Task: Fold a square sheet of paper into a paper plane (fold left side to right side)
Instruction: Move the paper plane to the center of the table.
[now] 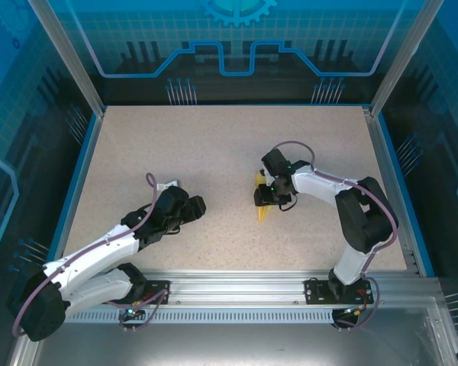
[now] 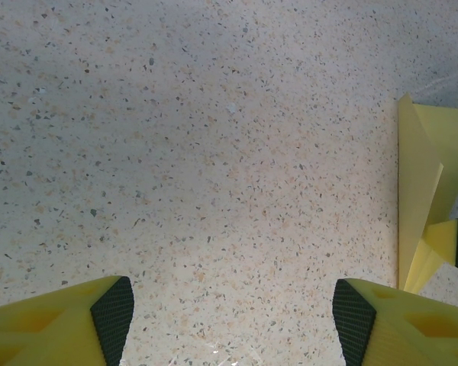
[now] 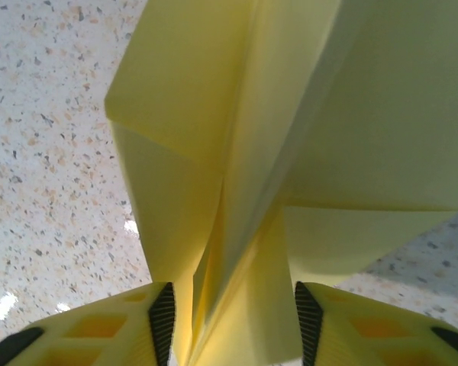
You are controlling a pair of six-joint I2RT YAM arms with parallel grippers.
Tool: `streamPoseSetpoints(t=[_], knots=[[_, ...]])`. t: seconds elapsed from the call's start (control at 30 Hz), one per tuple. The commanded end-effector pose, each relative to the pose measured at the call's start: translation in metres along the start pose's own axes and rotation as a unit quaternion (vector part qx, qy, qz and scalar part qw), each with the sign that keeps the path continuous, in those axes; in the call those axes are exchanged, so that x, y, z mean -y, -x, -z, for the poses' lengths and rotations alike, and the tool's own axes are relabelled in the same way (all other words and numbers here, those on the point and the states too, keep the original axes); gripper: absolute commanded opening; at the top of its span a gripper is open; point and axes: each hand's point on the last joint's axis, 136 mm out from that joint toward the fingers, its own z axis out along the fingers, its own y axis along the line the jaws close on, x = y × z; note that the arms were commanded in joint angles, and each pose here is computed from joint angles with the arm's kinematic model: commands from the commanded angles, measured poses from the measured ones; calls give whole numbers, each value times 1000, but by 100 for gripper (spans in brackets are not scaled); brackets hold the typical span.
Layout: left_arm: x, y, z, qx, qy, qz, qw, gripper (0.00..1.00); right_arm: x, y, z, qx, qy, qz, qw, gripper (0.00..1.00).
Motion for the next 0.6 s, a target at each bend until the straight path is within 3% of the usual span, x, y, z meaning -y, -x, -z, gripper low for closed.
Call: streamPoseSetpoints(t=[0.0, 0.47, 0.57], knots=[[-2, 4, 1, 4, 9, 7, 1000, 74, -2, 3, -8, -5, 14, -10, 1000, 41], [-2, 2, -1, -1, 7, 4, 1000, 74, -2, 11, -17, -16, -43, 15, 999, 16], [4, 0, -1, -6, -6, -6, 1000, 80, -1, 26, -5, -4, -65, 16, 998, 13]])
